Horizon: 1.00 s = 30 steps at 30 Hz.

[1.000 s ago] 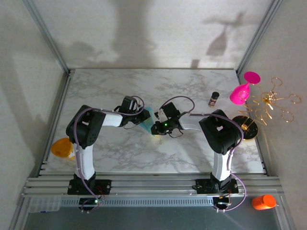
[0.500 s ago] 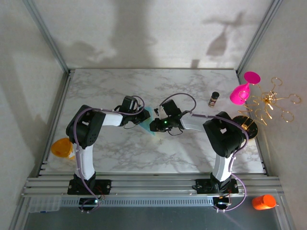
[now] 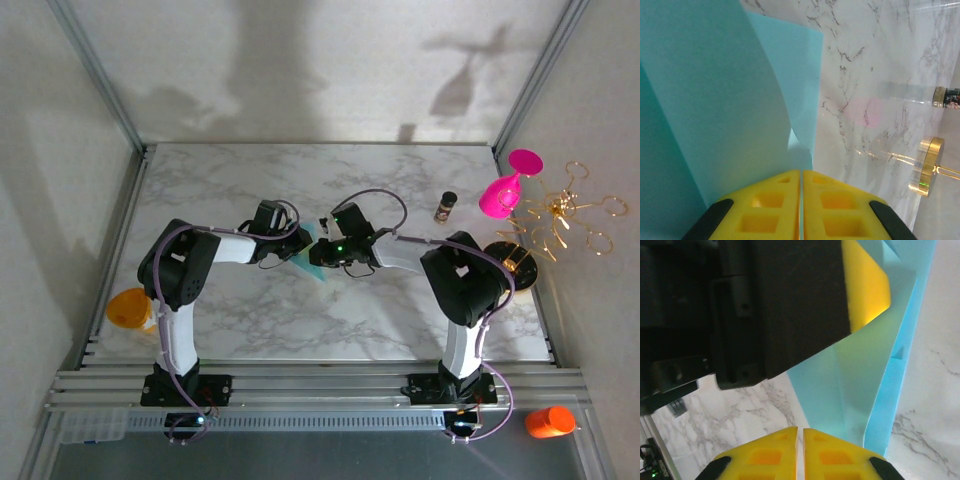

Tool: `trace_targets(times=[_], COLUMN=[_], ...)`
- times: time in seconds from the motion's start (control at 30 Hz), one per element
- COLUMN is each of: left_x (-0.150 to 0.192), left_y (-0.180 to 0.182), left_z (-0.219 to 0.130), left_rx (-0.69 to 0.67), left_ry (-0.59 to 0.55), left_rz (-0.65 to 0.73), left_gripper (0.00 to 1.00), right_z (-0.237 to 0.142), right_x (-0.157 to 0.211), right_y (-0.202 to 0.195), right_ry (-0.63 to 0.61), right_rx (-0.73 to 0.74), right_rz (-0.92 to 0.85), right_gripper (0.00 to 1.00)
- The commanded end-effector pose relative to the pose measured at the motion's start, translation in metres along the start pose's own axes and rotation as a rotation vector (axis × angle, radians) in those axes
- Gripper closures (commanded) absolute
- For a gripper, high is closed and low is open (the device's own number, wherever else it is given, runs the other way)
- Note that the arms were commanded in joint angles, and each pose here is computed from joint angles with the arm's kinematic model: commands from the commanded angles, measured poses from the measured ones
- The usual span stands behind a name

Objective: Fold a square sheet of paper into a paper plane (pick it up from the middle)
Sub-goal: Fourth fold the wing at the center of the table.

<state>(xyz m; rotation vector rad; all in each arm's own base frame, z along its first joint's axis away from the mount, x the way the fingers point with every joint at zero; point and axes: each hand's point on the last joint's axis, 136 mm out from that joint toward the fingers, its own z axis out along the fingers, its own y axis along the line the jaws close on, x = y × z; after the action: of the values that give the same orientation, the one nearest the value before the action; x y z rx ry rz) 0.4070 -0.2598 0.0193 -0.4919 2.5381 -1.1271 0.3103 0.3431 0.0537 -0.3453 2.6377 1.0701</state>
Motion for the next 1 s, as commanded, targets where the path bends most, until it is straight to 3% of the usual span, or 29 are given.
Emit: trace_targets(times=[0.0, 0.73, 0.97], left_x=[0.019, 0.014, -0.005], left_y=[0.059, 0.044, -0.002], left_z=[0.006, 0.004, -0.01], left_rx=[-0.187, -0.151, -0.044], left_ry=[0.022, 0.021, -0.014], left_rz=[-0.076, -0.076, -0.012], left_gripper=[0.89, 0.88, 0.84], right_z=[0.008, 0.017, 0.018], right_x=[0.0, 0.02, 0.029], right_y=[-0.005, -0.039, -0.052], right_ry=[0.008, 0.065, 0.09], right_rx=[0.033, 0.163, 0.216], right_rz=[0.015, 0.066, 0.071], right_gripper=[0.88, 0.88, 0.88])
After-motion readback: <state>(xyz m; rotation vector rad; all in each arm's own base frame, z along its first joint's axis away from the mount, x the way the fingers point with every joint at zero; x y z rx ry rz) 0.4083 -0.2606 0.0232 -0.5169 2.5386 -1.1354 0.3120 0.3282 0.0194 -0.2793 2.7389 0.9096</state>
